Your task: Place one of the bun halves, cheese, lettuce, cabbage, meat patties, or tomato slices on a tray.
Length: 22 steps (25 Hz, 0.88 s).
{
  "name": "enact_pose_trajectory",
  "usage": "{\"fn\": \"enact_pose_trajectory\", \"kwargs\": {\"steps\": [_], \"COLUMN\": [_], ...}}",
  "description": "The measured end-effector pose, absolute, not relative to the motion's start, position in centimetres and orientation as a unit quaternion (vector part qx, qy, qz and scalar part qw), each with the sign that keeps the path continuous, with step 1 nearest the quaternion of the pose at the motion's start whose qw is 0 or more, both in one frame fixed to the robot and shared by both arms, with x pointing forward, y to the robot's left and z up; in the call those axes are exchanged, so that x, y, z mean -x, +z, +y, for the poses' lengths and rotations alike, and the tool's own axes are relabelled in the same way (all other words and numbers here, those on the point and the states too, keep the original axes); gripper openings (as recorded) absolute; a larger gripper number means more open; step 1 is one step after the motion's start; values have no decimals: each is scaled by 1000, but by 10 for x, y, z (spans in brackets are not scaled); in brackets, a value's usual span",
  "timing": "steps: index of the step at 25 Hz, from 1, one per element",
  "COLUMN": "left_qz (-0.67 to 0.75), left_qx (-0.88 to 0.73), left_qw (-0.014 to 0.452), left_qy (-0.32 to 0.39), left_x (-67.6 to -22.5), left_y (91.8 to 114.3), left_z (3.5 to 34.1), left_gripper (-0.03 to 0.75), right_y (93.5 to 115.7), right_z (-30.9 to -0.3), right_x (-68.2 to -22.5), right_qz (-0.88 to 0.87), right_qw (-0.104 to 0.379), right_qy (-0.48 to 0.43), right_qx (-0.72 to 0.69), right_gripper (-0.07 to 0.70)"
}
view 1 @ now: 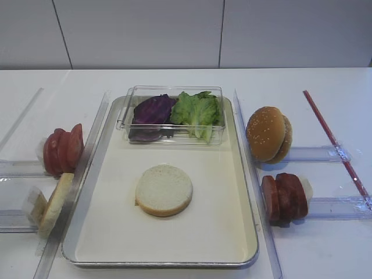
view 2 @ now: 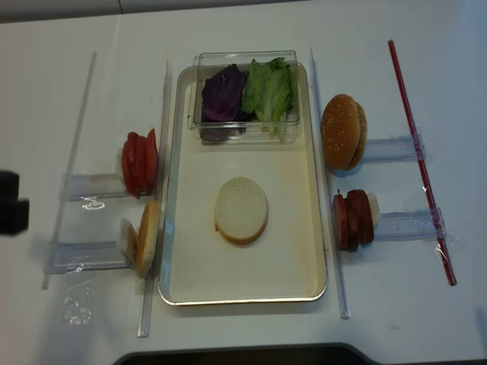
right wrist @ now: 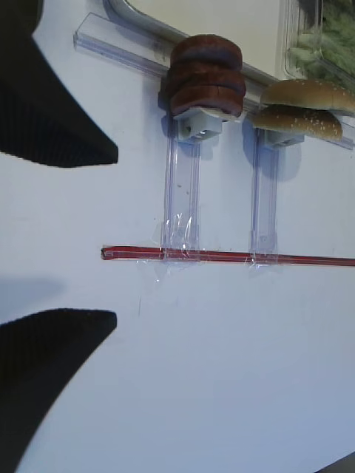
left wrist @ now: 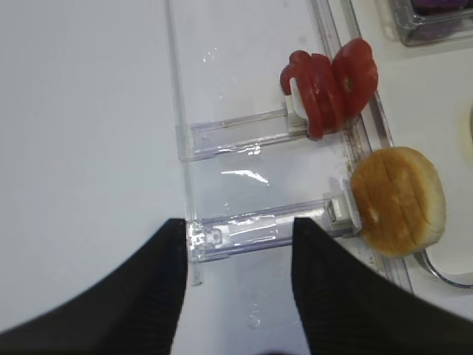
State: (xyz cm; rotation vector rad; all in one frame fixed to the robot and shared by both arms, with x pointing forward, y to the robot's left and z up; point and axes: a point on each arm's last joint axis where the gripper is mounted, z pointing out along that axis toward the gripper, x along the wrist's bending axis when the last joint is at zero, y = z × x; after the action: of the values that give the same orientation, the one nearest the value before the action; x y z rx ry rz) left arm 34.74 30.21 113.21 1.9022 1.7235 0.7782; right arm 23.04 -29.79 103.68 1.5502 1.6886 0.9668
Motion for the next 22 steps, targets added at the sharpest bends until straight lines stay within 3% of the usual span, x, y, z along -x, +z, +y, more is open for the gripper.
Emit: {"fn": "enact_pose_trajectory", "kwargs": {"steps": [12, 16, 22], "left_qz": [619, 612, 588], "left_qx": [-673, -666, -642], "left_qw": [300, 316, 364], "left_qy": [272, 286, 331], "left_x": [-289, -273, -249], "left_y": [1065, 1054, 1056], "left_z": [296, 297, 298], "left_gripper": [344, 344, 344], "right_y": [1037, 1037, 1037], "right_z": [-298, -298, -298], "right_x": [-230, -230, -230], "right_qz": [645, 646, 646], "right_qw": [323, 322, 322], "right_qy": [367, 366, 366], "right_qx": [-588, -588, -588], "right_gripper": [463, 463, 463]}}
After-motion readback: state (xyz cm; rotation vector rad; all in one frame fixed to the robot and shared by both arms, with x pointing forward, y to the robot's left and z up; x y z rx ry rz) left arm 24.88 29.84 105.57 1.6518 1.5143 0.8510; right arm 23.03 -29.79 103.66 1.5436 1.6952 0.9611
